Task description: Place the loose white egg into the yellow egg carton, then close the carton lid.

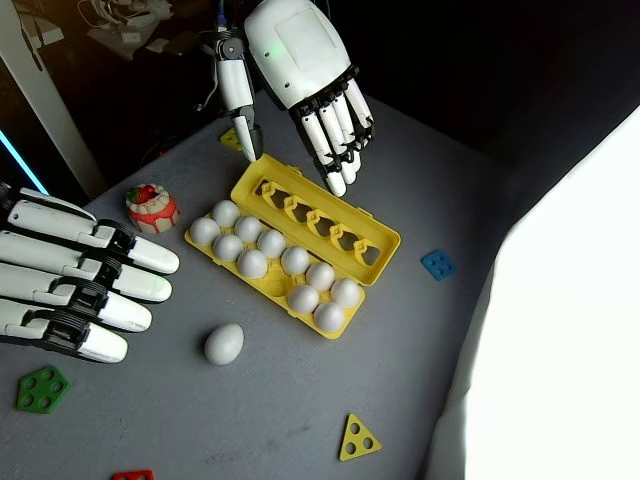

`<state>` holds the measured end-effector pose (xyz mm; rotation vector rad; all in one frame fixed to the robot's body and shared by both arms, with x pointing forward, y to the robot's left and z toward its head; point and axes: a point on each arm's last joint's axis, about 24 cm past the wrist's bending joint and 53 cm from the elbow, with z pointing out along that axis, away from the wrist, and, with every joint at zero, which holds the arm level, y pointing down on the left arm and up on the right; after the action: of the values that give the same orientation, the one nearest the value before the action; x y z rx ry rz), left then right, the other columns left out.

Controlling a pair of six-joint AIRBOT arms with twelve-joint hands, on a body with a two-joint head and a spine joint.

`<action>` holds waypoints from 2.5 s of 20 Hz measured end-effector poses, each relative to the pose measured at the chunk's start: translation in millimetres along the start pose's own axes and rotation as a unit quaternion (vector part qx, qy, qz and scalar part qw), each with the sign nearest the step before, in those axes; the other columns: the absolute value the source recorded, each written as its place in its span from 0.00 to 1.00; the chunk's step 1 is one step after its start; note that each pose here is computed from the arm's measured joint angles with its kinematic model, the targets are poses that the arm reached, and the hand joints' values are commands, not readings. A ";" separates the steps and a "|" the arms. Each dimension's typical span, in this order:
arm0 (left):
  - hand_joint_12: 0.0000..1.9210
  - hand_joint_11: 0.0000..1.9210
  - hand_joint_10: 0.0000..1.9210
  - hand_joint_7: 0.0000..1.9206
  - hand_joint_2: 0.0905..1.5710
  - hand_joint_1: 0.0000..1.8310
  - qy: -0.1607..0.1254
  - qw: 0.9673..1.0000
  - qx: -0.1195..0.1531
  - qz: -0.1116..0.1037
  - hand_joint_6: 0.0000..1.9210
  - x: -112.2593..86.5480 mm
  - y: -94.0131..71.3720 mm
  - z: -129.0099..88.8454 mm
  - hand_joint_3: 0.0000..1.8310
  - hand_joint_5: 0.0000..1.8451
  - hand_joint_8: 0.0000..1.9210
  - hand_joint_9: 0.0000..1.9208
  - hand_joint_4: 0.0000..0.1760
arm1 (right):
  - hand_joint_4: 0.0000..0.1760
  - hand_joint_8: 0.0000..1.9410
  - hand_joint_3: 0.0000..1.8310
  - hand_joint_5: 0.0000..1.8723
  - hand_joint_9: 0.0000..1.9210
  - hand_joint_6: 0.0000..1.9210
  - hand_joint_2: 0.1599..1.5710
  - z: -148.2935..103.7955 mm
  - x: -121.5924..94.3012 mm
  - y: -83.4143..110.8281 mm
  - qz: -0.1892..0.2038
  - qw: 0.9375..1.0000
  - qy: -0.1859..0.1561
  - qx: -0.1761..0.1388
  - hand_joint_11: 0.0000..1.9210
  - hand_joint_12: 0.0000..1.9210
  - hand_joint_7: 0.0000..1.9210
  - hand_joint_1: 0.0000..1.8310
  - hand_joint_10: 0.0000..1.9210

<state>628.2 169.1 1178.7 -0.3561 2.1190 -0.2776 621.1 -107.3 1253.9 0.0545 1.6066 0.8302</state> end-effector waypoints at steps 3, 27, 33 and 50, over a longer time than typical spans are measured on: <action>0.56 0.00 0.01 0.12 0.79 0.18 -0.003 1.000 -0.002 -0.001 0.00 -2.8 1.7 1.3 0.00 0.06 0.00 0.15 0.32 | 0.00 0.00 0.00 0.09 0.04 0.07 0.74 13.3 9.3 -20.1 0.031 0.999 0.022 0.025 0.00 0.49 0.11 0.24 0.22; 0.53 0.00 0.01 0.10 0.80 0.17 -0.006 0.998 0.051 0.048 0.00 -7.7 -23.3 -1.0 0.00 0.08 0.00 0.15 0.43 | 0.00 0.00 0.01 0.23 0.06 0.06 0.76 99.0 116.8 -48.6 0.093 0.985 0.109 0.101 0.00 0.61 0.11 0.33 0.12; 0.57 0.00 0.01 0.12 0.81 0.17 0.023 0.994 0.074 0.071 0.01 12.8 -32.4 -2.9 0.00 0.11 0.00 0.17 0.33 | 0.00 0.00 0.00 0.23 0.04 0.07 0.71 108.0 128.5 -41.4 0.095 0.984 0.113 0.098 0.00 0.63 0.09 0.43 0.12; 0.61 0.00 0.02 0.15 0.80 0.19 0.009 0.990 0.063 0.123 0.00 -1.9 -25.9 1.4 0.00 0.11 0.00 0.20 0.33 | 0.03 0.00 0.00 0.13 0.01 0.03 0.65 111.7 142.7 -55.2 0.074 0.985 0.119 0.104 0.00 0.55 0.06 0.56 0.13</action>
<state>634.2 145.5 1188.0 -0.0176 2.1251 -0.2694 708.6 -26.7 1106.5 0.2329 1.9295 0.8026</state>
